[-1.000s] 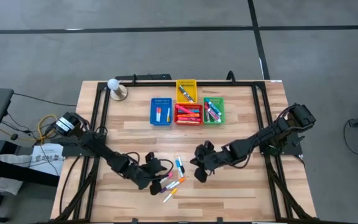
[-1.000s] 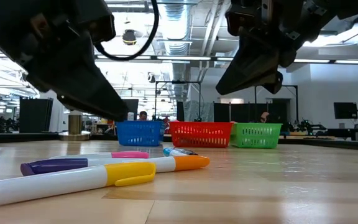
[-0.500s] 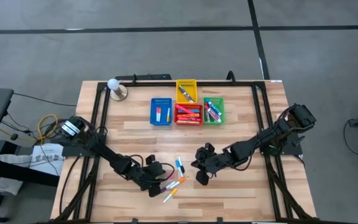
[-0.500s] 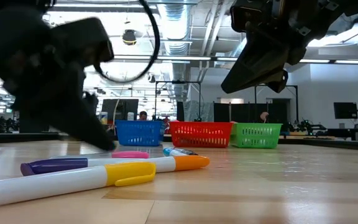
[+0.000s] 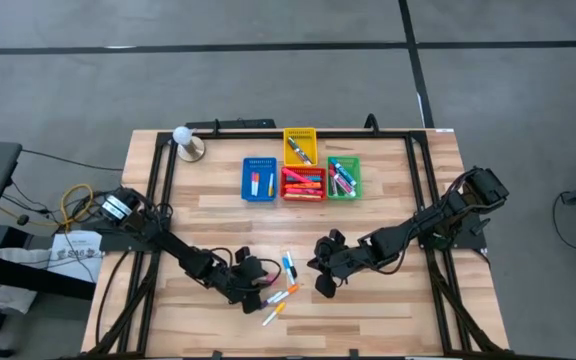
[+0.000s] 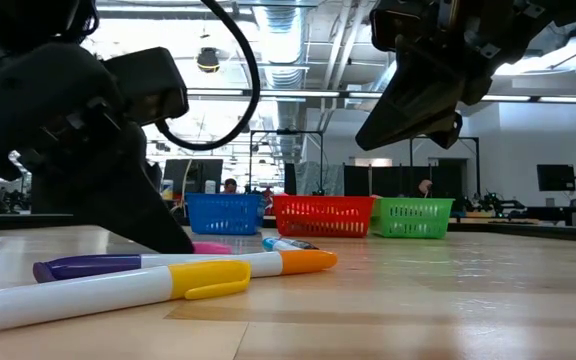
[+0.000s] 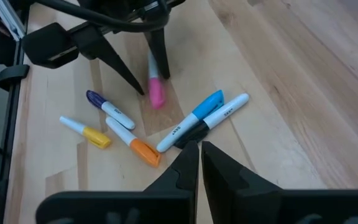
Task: Pick & Place Markers
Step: Put the small pink highlighter pen into the blue bin
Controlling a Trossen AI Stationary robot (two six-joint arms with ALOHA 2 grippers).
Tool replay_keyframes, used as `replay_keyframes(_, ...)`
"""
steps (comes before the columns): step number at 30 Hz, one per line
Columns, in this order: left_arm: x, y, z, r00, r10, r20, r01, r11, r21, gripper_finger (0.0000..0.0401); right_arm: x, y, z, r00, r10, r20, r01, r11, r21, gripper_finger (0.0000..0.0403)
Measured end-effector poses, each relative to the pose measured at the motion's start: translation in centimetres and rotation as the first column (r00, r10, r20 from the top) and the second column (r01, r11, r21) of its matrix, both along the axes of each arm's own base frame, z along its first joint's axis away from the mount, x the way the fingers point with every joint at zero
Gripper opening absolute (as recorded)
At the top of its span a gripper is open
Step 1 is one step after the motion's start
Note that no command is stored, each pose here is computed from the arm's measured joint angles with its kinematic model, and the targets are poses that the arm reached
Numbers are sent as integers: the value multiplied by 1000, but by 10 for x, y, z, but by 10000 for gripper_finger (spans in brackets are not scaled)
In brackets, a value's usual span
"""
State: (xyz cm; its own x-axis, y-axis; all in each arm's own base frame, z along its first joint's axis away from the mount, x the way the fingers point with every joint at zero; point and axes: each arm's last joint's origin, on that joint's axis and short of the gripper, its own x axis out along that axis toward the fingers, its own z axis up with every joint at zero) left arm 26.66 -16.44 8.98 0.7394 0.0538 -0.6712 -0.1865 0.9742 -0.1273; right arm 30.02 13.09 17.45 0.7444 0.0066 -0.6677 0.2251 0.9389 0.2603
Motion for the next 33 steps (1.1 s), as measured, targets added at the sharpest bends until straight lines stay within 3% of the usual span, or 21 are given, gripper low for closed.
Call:
replay_keyframes(6,-3,5,-4,1000,10,-17,-10,1000,12,127,0,0,0,1000,0,0,0,1000,0,11)
replay_keyframes(14,-3,6,-5,1000,13,-25,-13,1000,18,39,0,0,0,1000,1,-4,-1,1000,-3,11)
replay_keyframes(26,-3,9,1,999,45,10,-45,999,26,50,-2,-1,-2,1000,18,-24,-19,999,-30,11)
replay_keyframes(33,6,32,39,977,158,143,-165,985,42,42,-1,-2,-2,1000,14,-25,-15,999,-33,11)
